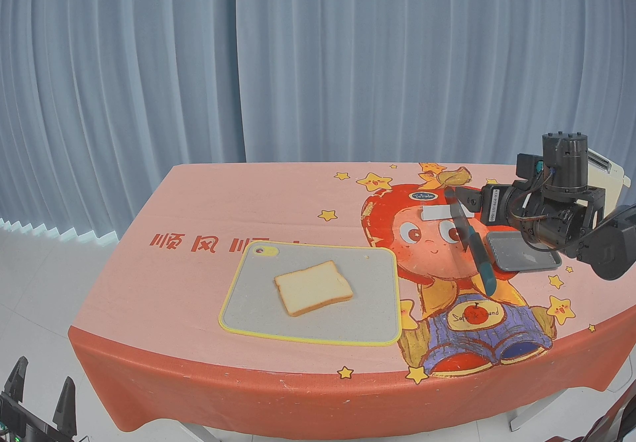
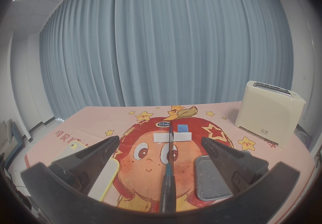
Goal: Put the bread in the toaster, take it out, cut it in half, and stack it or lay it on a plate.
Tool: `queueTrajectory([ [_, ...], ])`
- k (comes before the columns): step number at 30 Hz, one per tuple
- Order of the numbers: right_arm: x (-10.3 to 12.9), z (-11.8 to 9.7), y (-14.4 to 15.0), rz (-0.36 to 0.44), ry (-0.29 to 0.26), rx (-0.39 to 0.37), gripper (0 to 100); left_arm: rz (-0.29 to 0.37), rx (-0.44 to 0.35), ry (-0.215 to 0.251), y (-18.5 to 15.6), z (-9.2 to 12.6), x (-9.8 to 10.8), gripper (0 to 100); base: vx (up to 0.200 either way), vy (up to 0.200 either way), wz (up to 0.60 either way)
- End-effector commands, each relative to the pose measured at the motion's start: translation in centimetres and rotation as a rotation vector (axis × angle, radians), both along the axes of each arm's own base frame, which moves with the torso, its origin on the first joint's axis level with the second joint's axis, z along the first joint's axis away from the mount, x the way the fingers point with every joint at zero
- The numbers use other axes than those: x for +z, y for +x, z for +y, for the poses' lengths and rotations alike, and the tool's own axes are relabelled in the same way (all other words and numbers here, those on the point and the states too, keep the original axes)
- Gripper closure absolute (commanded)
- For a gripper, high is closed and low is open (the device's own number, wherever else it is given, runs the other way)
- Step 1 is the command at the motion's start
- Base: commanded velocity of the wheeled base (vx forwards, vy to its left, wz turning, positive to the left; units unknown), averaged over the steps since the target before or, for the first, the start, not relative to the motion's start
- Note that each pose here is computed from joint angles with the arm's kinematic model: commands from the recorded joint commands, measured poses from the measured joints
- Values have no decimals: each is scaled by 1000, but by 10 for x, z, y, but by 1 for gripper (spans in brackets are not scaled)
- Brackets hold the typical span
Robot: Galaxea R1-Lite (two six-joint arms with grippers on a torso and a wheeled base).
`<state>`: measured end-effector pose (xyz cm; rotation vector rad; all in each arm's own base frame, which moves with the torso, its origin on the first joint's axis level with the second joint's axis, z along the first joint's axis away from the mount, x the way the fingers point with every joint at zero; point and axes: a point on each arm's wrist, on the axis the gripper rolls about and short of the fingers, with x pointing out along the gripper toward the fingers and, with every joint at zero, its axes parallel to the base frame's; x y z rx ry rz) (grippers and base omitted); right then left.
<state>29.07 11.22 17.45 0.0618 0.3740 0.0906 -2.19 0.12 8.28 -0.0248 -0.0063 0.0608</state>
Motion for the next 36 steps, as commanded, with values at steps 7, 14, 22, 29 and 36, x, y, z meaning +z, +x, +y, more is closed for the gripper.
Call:
queueTrajectory([
  [7,-6,6,-3,15,-23,-10,0,18,1,0,1,0,-5,0,0,0,0],
  [14,-14,11,-3,50,-56,-21,0,18,1,0,1,0,-5,0,0,0,0],
  [22,-16,12,-3,57,-59,-18,0,18,1,0,1,0,-5,0,0,0,0],
  [29,-17,16,-4,59,-61,-6,0,18,1,0,1,0,-5,0,0,0,0],
  [36,-20,15,-1,65,-63,-13,0,18,1,-1,1,0,-5,0,0,0,0],
])
